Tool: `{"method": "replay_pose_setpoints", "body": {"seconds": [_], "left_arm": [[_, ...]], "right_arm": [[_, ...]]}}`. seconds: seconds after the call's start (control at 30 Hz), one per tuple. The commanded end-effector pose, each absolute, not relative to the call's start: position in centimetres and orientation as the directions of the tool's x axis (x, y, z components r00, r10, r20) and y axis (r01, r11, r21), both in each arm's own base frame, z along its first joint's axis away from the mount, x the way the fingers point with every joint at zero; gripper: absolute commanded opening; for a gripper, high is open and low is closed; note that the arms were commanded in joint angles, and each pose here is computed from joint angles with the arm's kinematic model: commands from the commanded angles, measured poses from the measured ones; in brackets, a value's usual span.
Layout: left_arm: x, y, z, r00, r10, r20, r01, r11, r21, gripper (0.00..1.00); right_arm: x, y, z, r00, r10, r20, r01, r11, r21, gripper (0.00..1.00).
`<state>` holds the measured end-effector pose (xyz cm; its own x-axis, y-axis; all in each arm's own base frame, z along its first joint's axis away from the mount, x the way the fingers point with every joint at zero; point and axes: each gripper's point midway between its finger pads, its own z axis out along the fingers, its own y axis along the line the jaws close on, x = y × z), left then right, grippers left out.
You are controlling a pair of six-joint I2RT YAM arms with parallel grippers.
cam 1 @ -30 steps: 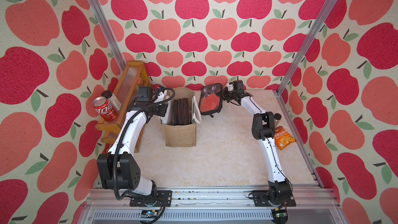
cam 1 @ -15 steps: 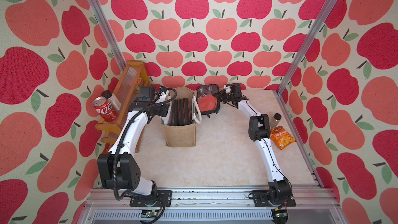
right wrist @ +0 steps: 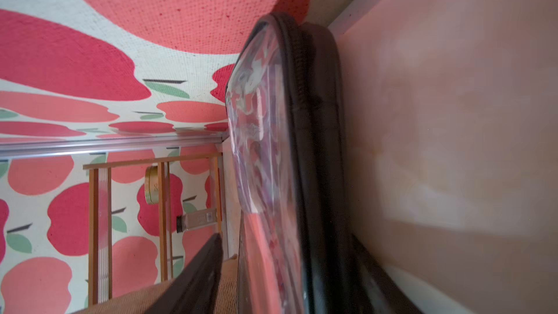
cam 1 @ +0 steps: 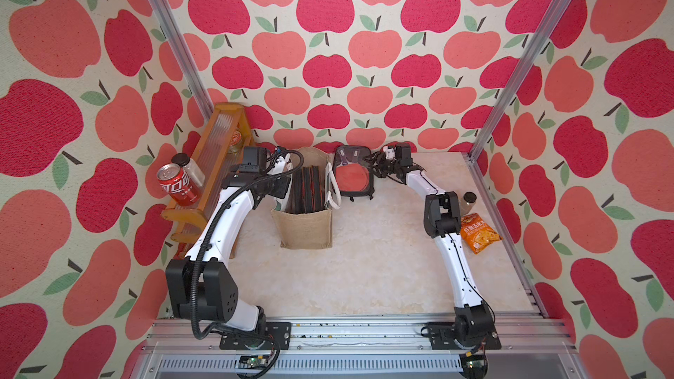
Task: Remove the ping pong set from the canvas bag
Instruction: Place the ping pong set at the center of the board.
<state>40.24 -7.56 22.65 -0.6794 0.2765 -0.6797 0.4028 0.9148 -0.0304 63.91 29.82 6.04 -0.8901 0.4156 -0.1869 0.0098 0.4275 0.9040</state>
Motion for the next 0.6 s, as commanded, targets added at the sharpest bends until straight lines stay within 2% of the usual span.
{"method": "replay_pose_setpoints", "body": {"seconds": [0.0,0.27,0.37,0.57], "left_arm": [[38.8,-7.6,20.8,-0.741,0.274,-0.613,0.390,0.919,-0.061,0.00],[39.2,-7.0,21.1,-0.740,0.272,-0.615,0.366,0.930,-0.029,0.02],[39.4,-6.6,21.4,-0.735,0.272,-0.621,0.357,0.934,-0.013,0.10],[39.1,-7.0,21.9,-0.729,0.260,-0.634,0.373,0.926,-0.049,0.36]], "right_arm": [[63.6,27.1,8.6,-0.873,0.409,-0.264,0.004,0.548,0.837,0.68],[59.9,26.5,13.6,-0.863,0.283,-0.418,-0.061,0.764,0.643,0.68],[57.7,27.5,16.6,-0.848,0.209,-0.487,-0.119,0.821,0.558,0.68],[53.1,31.5,23.5,-0.789,0.082,-0.609,-0.267,0.847,0.460,0.69]]}}
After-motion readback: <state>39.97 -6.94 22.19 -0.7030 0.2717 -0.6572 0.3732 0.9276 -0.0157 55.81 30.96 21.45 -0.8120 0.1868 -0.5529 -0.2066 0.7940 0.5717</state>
